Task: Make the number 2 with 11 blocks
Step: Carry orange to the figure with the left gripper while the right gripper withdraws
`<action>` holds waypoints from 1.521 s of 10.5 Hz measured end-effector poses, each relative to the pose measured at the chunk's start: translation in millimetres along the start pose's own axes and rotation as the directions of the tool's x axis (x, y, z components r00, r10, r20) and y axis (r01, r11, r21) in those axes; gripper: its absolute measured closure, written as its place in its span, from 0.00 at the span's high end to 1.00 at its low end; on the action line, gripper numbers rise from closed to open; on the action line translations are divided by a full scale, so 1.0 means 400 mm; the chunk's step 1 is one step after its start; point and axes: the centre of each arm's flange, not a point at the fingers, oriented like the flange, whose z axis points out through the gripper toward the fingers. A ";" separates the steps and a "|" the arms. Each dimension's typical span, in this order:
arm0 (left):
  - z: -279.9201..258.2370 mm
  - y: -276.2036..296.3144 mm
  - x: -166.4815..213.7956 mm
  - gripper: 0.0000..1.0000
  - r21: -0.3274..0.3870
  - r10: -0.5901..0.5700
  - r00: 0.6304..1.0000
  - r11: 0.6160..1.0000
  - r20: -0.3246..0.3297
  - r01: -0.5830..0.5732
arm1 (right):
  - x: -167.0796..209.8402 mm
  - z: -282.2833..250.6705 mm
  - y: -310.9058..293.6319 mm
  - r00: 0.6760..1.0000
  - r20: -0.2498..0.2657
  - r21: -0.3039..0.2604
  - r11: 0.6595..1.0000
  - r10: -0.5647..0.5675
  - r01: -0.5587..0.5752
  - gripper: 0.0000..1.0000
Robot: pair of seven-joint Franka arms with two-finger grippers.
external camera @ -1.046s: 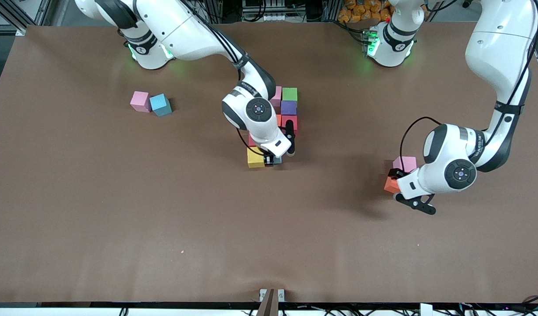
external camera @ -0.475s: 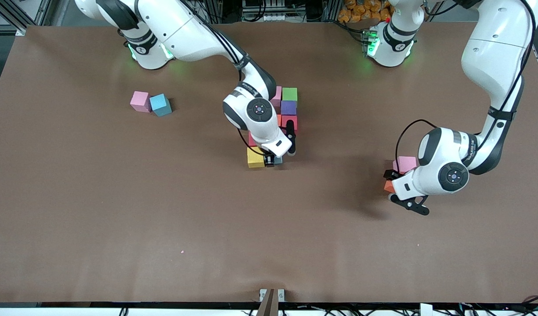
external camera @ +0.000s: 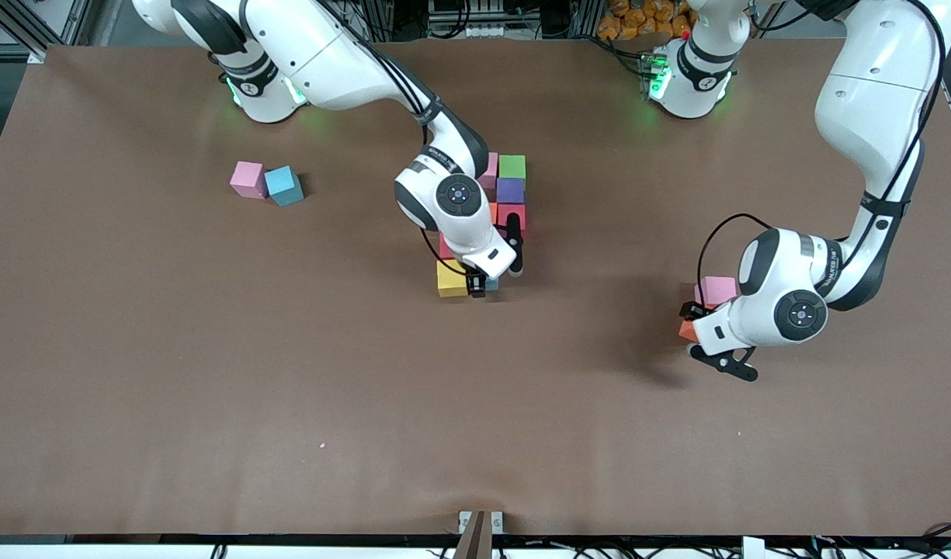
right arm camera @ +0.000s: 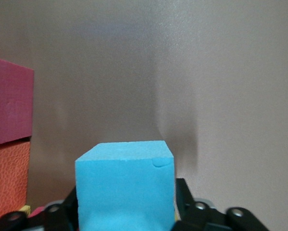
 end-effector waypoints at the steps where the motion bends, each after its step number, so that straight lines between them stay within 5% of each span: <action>1: -0.003 -0.001 0.001 0.59 0.001 0.000 1.000 1.000 -0.002 0.000 | 0.005 -0.006 0.002 1.000 -0.006 -0.005 1.000 0.000 0.000 0.99; 4: -0.005 0.000 0.002 0.57 0.001 -0.011 1.000 1.000 -0.004 0.011 | 0.028 -0.060 0.019 0.999 -0.036 -0.034 0.999 0.000 -0.001 1.00; 8: -0.014 0.086 0.028 0.55 0.007 -0.172 0.985 0.985 -0.010 0.172 | 0.007 -0.296 0.018 0.995 -0.071 -0.095 0.993 0.065 -0.071 1.00; 13: -0.039 0.372 0.088 0.55 0.027 -0.402 0.914 0.915 -0.045 0.404 | -0.315 -0.536 0.075 0.994 -0.005 -0.112 0.988 0.109 -0.109 1.00; 16: -0.037 0.435 0.093 0.55 0.006 -0.583 0.812 0.812 -0.040 0.584 | -0.582 -0.641 0.122 0.992 0.067 -0.072 0.992 0.105 -0.101 1.00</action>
